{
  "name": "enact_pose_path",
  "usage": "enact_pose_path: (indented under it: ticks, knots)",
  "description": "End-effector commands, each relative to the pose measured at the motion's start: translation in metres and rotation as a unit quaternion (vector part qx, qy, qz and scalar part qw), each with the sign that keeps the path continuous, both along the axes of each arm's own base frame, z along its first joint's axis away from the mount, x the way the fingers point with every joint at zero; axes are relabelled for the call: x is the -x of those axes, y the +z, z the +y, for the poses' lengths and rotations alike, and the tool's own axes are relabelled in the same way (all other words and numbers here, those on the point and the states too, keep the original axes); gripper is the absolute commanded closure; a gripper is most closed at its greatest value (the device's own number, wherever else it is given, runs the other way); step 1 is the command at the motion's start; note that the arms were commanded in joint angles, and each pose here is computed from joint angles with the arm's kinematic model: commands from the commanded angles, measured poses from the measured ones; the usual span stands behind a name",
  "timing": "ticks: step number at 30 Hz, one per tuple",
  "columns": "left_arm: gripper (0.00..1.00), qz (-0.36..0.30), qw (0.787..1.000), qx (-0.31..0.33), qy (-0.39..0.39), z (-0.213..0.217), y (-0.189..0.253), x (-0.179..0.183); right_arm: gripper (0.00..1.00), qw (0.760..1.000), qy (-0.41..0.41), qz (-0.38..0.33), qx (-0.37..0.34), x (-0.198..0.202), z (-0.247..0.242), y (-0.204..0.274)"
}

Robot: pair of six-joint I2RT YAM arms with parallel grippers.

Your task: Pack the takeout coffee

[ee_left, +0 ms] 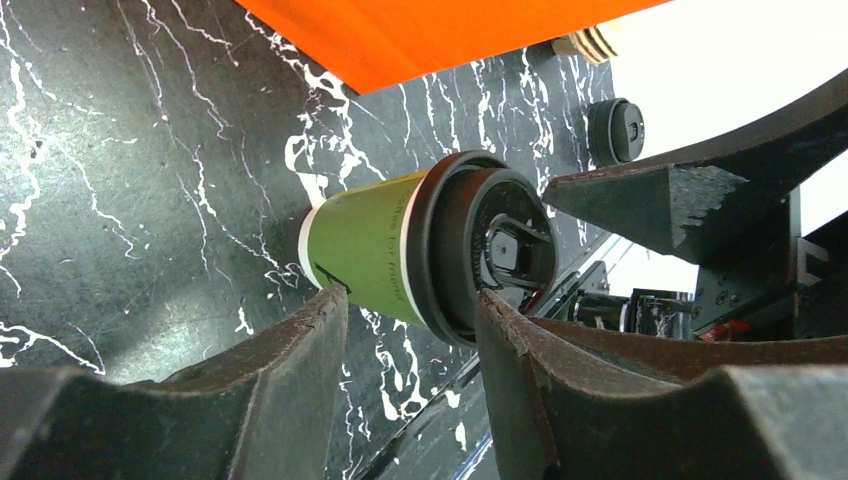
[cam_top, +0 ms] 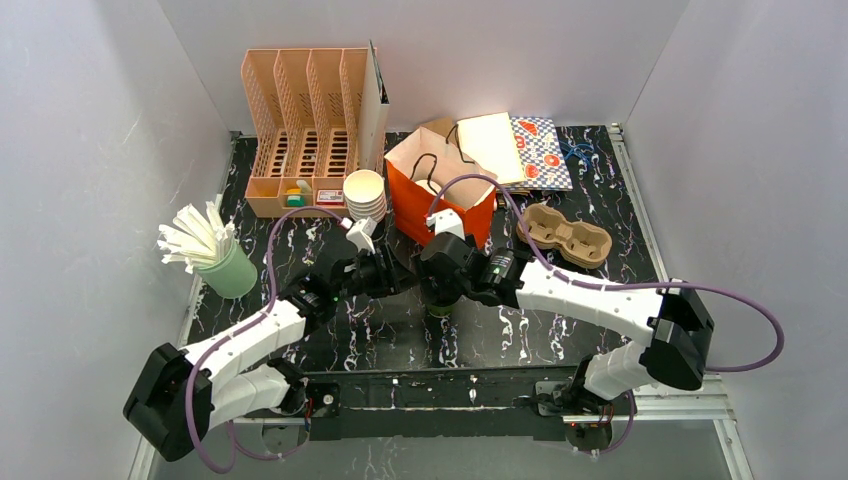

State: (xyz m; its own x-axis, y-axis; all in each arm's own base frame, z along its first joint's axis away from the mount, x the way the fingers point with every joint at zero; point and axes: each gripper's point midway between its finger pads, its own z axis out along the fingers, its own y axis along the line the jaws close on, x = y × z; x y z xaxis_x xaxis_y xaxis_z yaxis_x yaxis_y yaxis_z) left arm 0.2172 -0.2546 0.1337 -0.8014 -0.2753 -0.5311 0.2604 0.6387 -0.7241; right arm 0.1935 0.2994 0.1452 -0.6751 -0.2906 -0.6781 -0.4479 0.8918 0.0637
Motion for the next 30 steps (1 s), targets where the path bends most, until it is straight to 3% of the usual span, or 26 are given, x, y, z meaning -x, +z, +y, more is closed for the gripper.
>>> enact_pose_path:
  ticks: [1, 18, 30]
  knots:
    - [0.54, 0.002, 1.000, 0.001, 0.000, 0.001, -0.005, 0.001, 0.15, 1.000, 0.000, -0.013, -0.023, -0.007, 0.016, 0.014]
    - [0.57, 0.031, 0.999, 0.004, -0.023, -0.006, -0.026, 0.007, 0.24, 1.000, 0.000, 0.003, -0.010, -0.004, 0.011, -0.002]
    - [0.70, 0.071, 0.997, -0.028, -0.017, 0.001, -0.058, 0.013, 0.29, 0.999, 0.016, 0.048, 0.010, 0.008, 0.009, -0.020]
